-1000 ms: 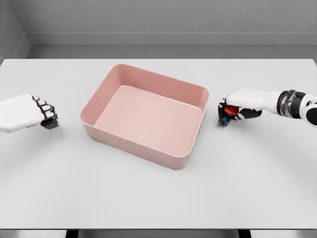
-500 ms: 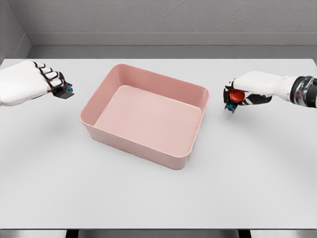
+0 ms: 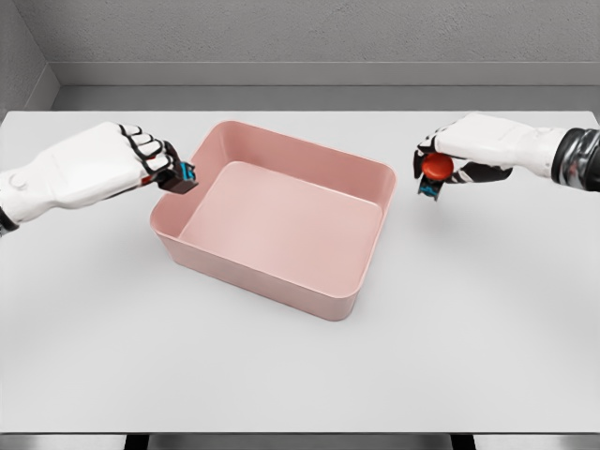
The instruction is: Put the industrial switch in the basket with both arms
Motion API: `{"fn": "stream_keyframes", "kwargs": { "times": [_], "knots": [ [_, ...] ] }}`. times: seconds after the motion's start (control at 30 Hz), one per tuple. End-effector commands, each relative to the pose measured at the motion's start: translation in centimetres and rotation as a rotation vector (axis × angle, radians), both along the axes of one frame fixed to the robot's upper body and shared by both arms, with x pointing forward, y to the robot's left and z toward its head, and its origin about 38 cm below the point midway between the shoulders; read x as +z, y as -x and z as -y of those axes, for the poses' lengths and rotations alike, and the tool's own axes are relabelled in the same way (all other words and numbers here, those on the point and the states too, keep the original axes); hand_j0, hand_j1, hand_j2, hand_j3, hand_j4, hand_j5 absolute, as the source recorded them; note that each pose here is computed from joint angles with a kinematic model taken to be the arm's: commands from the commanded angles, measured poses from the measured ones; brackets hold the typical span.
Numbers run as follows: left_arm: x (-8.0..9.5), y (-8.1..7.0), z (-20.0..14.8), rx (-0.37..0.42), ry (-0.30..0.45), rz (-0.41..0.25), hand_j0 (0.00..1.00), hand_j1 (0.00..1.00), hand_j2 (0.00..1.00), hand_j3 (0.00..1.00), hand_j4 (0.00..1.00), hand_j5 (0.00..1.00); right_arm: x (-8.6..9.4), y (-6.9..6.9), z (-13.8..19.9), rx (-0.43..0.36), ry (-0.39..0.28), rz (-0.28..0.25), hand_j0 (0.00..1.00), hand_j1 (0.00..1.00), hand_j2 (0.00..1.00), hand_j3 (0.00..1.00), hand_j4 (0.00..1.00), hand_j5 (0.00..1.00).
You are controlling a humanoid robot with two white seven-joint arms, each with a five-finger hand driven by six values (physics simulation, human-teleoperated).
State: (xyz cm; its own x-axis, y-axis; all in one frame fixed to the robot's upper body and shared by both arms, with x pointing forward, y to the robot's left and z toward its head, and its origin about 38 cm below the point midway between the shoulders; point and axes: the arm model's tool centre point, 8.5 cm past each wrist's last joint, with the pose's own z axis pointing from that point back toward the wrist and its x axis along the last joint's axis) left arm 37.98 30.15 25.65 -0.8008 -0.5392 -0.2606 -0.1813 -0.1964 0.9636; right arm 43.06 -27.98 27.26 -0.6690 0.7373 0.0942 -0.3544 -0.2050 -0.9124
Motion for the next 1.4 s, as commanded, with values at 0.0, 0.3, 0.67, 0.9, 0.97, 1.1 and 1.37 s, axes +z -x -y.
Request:
{"fn": "stream_keyframes", "kwargs": {
  "times": [0.0,0.3,0.67,0.9,0.97,1.1,1.37],
  "knots": [
    [-0.5,0.0,0.7,-0.016,0.024,-0.013,0.24,0.24,0.24,0.24,0.24,0.24,0.8,0.1,-0.1,0.003,-0.013,0.019,0.50,0.50,0.50,0.50,0.50,0.50],
    [-1.9,0.1,2.7,-0.047,0.038,-0.046,0.35,0.35,0.35,0.35,0.35,0.35,1.7,0.0,-1.4,0.030,-0.043,0.043,0.50,0.50,0.50,0.50,0.50,0.50],
    [-2.1,-0.3,4.1,-0.066,0.053,-0.041,0.89,0.89,0.89,0.89,0.89,0.89,1.7,0.4,-8.1,0.167,-0.098,0.040,0.50,0.50,0.50,0.50,0.50,0.50],
    [-2.4,-0.3,4.6,-0.077,0.063,-0.049,1.00,1.00,1.00,1.00,1.00,1.00,1.9,0.3,-10.2,0.193,-0.116,0.038,0.60,0.60,0.60,0.60,0.60,0.60],
    [-2.1,-0.5,4.6,-0.077,0.058,-0.041,1.00,1.00,1.00,1.00,1.00,1.00,1.8,0.2,-11.0,0.191,-0.125,0.029,1.00,1.00,1.00,1.00,1.00,1.00],
    [-2.0,-0.7,3.9,-0.062,0.047,-0.040,1.00,1.00,1.00,1.00,1.00,1.00,2.2,0.3,-12.4,0.215,-0.135,0.033,1.00,1.00,1.00,1.00,1.00,1.00],
    [-1.1,-1.4,0.9,-0.001,0.008,-0.045,1.00,1.00,1.00,1.00,1.00,1.00,2.4,0.4,-13.3,0.234,-0.134,0.040,1.00,1.00,1.00,1.00,1.00,1.00]
  ]
}}
